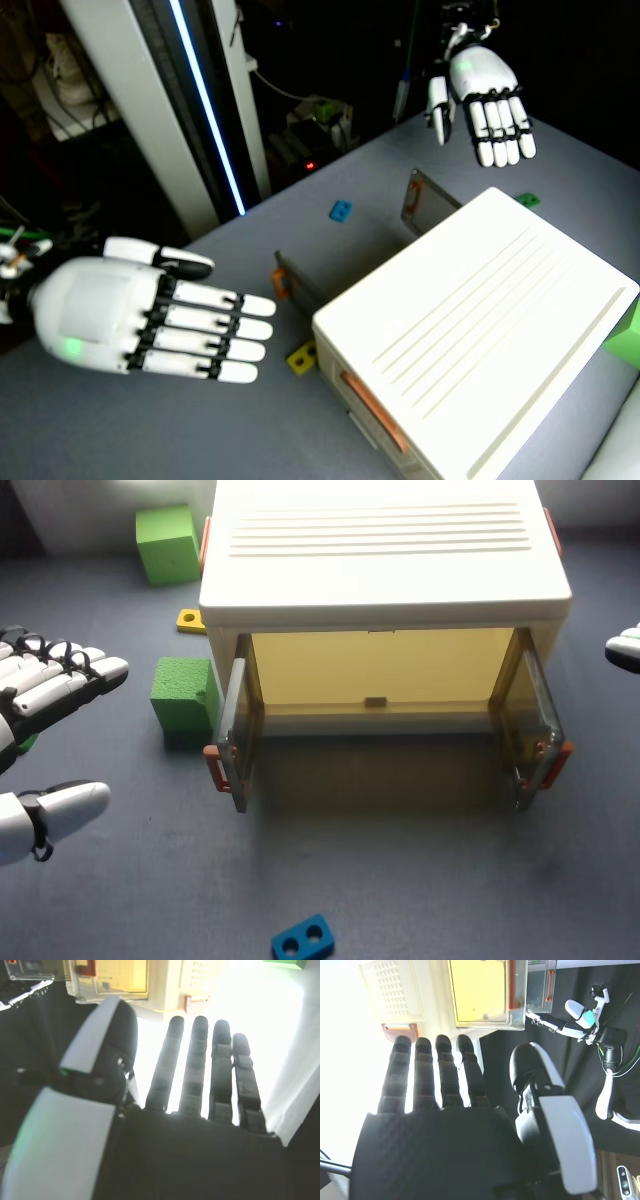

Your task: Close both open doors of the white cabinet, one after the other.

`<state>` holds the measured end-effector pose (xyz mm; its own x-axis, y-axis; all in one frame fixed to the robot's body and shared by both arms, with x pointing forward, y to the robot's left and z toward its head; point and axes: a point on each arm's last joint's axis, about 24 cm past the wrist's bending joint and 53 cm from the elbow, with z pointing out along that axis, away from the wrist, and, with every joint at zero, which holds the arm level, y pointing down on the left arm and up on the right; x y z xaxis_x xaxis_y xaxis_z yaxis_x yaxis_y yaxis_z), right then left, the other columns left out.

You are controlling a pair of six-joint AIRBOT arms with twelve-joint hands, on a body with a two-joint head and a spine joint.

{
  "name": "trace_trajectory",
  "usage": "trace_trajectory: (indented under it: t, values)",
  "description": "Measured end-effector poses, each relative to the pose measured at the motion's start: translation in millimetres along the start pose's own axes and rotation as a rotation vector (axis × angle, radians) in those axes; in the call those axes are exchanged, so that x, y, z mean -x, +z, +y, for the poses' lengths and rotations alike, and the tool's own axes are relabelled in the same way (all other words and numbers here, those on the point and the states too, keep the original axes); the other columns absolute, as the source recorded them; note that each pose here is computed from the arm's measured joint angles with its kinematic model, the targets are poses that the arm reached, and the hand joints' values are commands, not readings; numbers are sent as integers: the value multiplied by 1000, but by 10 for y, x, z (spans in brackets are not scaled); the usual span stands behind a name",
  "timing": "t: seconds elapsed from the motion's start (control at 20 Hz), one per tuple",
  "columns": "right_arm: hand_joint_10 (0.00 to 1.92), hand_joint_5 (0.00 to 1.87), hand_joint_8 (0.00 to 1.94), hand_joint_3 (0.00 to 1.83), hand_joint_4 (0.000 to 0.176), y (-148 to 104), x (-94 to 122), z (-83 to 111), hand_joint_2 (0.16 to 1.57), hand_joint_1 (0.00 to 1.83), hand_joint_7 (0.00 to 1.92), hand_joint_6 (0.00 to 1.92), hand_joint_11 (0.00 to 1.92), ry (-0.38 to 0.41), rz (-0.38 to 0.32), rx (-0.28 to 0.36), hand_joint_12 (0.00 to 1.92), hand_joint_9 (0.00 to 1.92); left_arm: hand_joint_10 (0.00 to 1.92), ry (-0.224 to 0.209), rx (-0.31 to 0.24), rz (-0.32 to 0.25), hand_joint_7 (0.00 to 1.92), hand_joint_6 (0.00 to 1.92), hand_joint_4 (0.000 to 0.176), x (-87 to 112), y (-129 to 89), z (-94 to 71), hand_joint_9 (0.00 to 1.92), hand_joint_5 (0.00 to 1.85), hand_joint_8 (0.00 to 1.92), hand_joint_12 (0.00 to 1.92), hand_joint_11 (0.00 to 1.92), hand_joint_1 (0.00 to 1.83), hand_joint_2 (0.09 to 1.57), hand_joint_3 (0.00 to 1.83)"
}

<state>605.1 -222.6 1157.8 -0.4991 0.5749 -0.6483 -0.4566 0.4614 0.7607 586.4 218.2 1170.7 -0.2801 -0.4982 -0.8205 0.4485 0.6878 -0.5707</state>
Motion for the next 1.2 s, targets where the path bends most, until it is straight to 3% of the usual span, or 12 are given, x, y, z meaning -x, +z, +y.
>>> trace_trajectory:
  t: [0.1,0.25,0.4,0.8,0.85,1.0,1.1,1.2]
  values:
    - [0,28,1,6,27,2,-9,-3,1439,0,12,2,29,2,1,0,4,0,7,-2,-1,2,100,1,0,-5,0,-3,100,62,2,485,0,0,1390,8]
    - [3,35,7,7,38,4,-19,-13,1447,0,28,4,40,3,3,-3,7,8,13,-12,-11,12,119,5,0,-41,8,-23,145,88,5,531,0,0,1406,2]
    - [3,35,2,3,33,4,-20,-14,1444,0,23,2,45,4,3,-4,7,9,2,-31,-33,54,75,2,0,-188,39,-74,78,50,2,353,0,0,1424,2]
    - [1,36,0,0,26,5,-25,-23,1443,0,14,2,34,4,4,-7,1,3,5,-46,-51,92,62,0,0,-323,116,-107,124,0,0,462,0,0,1468,6]
    - [0,35,1,0,32,5,-25,-20,1439,0,8,1,24,4,4,-6,0,0,1,-49,-58,96,2,0,0,-341,142,-130,67,0,0,373,0,33,1488,6]
    - [7,41,6,0,27,9,-36,-26,1436,0,24,3,55,6,5,-6,11,19,4,-50,-91,100,0,0,0,-373,221,-219,54,0,0,362,0,94,1480,0]
    - [5,40,4,0,35,9,-41,-33,1433,0,22,2,55,6,7,-9,10,17,1,-40,-115,109,0,3,0,-395,261,-283,26,11,0,347,0,72,1485,1]
    - [1,39,2,0,34,9,-39,-32,1432,0,20,1,54,6,6,-9,8,12,0,-44,-131,122,0,2,0,-428,294,-326,0,22,0,97,0,30,1489,3]
